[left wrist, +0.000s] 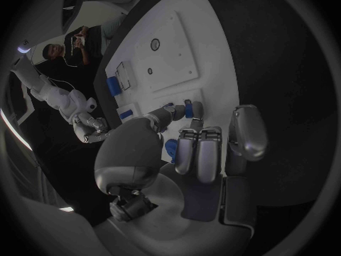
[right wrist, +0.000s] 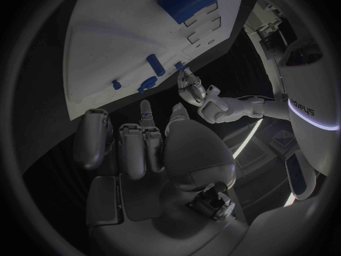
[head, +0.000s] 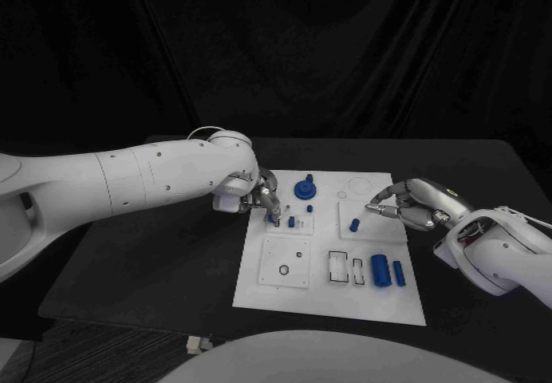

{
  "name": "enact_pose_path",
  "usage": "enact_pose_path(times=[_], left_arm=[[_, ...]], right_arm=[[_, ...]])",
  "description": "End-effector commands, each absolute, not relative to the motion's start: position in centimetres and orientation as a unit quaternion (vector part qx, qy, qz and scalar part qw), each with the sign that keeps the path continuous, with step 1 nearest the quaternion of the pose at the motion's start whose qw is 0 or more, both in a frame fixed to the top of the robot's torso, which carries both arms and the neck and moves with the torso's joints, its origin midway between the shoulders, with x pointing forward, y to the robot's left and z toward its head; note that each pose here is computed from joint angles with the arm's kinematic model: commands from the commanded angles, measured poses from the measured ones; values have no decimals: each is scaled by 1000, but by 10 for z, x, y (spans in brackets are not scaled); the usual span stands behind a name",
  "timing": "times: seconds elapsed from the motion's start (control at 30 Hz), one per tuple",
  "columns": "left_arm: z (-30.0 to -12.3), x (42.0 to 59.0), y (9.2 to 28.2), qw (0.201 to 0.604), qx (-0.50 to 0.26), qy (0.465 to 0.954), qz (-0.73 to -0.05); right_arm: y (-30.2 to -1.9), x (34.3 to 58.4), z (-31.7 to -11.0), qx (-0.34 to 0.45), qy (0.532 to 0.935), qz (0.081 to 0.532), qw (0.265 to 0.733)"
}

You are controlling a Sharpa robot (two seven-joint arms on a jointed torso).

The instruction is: Assemble the parts on the task board

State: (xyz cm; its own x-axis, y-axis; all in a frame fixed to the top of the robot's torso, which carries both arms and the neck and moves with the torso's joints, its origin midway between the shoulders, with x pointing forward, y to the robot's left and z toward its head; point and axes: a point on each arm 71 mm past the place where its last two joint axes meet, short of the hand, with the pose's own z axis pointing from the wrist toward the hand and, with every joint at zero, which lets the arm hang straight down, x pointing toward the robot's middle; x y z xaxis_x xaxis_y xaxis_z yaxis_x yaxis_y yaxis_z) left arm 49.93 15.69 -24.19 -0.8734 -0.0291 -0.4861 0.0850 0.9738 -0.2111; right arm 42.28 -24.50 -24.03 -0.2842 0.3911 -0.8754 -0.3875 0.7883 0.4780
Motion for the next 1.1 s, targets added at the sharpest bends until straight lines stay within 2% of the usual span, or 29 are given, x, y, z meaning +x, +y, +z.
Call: enact_pose_path(times=[0.03,0.53,1.1], left_arm=[[-245,496,155,228,32,967,-106],[-246,498,148,224,38,968,-103],[-245,500,146,245,23,963,-113]], right_arm=[[-245,422,-241,3,735,323,596],[-245,422,-241,3,735,323,596],[-244,422,-242,2,736,323,595]])
